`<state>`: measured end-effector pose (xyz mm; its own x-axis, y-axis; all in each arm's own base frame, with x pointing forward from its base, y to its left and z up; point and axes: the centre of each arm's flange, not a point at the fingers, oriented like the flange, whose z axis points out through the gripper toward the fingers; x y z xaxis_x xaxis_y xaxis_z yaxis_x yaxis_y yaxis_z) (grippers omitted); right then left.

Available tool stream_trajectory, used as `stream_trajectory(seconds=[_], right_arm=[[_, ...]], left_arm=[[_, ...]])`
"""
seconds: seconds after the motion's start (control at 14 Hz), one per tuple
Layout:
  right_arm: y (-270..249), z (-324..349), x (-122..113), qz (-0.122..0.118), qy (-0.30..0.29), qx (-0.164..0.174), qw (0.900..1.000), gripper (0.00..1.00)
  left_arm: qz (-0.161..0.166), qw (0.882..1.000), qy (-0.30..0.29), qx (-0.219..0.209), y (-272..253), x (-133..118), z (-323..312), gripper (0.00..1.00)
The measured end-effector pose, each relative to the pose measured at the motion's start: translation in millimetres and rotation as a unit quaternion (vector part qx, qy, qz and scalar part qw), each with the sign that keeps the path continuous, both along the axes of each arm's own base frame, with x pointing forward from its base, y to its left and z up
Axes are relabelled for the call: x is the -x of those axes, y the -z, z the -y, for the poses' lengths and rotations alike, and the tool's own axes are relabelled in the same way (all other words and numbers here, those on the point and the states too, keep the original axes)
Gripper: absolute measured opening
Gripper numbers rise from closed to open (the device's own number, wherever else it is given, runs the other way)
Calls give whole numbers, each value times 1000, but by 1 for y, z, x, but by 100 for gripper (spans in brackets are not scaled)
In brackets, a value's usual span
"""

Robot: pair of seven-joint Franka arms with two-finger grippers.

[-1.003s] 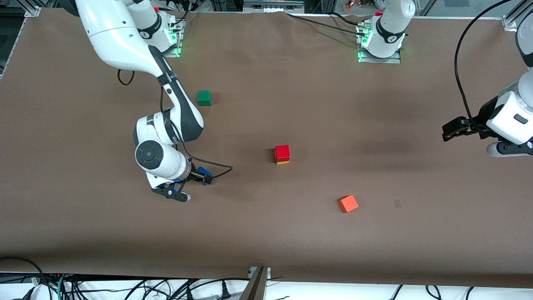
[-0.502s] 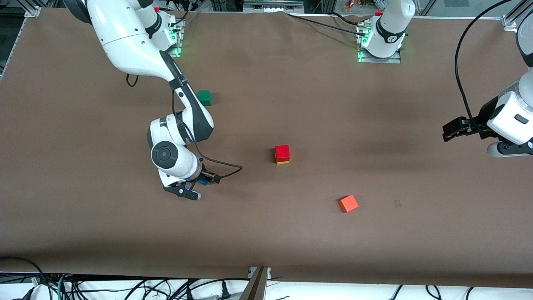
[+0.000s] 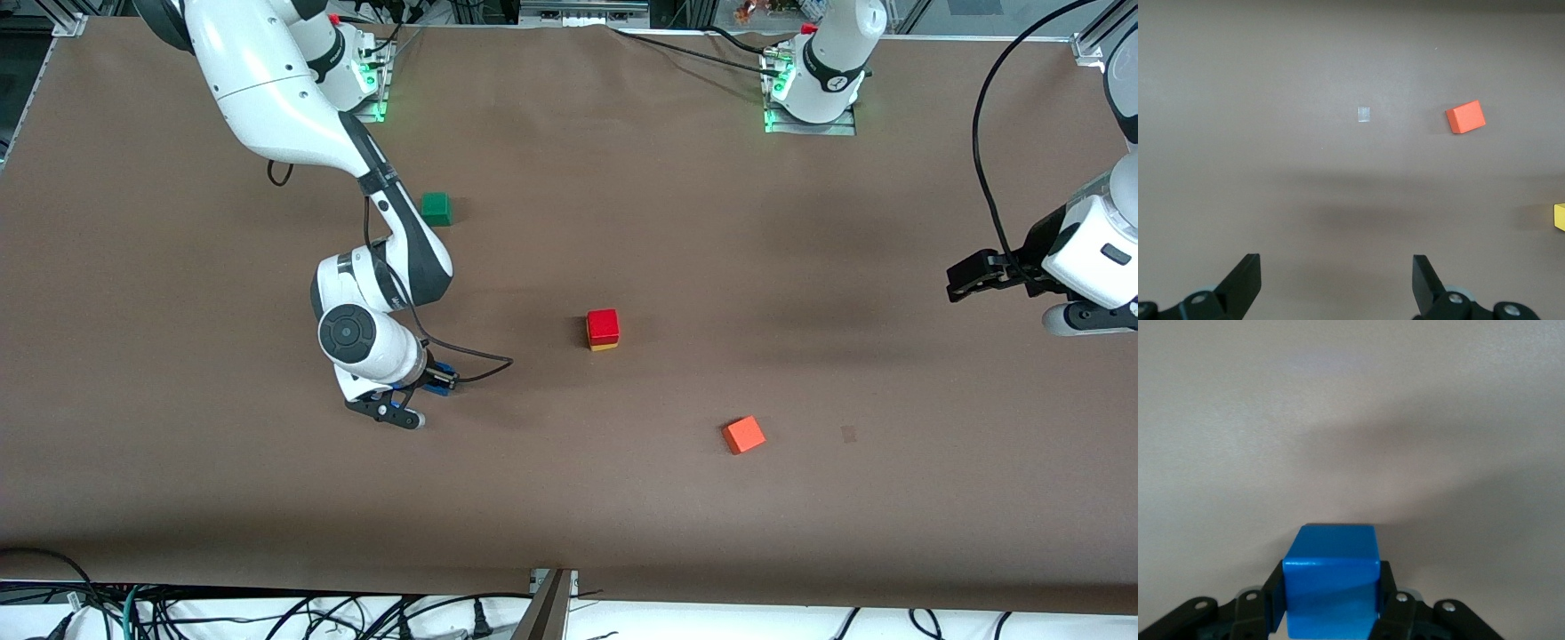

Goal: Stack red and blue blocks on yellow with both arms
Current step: 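Carry the blue cube with the right gripper over the red cube, then lower the blue cube onto the red cube and open the right gripper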

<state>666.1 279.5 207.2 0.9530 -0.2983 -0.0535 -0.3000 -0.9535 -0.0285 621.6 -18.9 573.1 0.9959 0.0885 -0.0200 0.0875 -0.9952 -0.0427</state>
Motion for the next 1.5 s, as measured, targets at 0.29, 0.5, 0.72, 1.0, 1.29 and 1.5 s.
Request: stream_trajectory(seconds=[0.29,0.5,0.72,1.0,1.29,1.5], right_arm=[[-59,-45,6,-15,-38,-8,999,55],[-114,-128,42,-12,-101,-40,994,55],[-145,-208,87,19,-154,-61,986,55],[-156,-249,110,48,-174,-78,981,55],[-135,-266,118,76,-208,-56,974,55],[-130,-268,112,84,-223,-54,970,55]], left_arm=[[0,1000,2,0,0,0,2,100],[0,1000,1,0,0,0,1,100],[0,1000,0,0,0,0,0,100],[0,1000,0,0,0,0,0,100],[0,1000,0,0,0,0,0,100],[0,1000,0,0,0,0,0,100]])
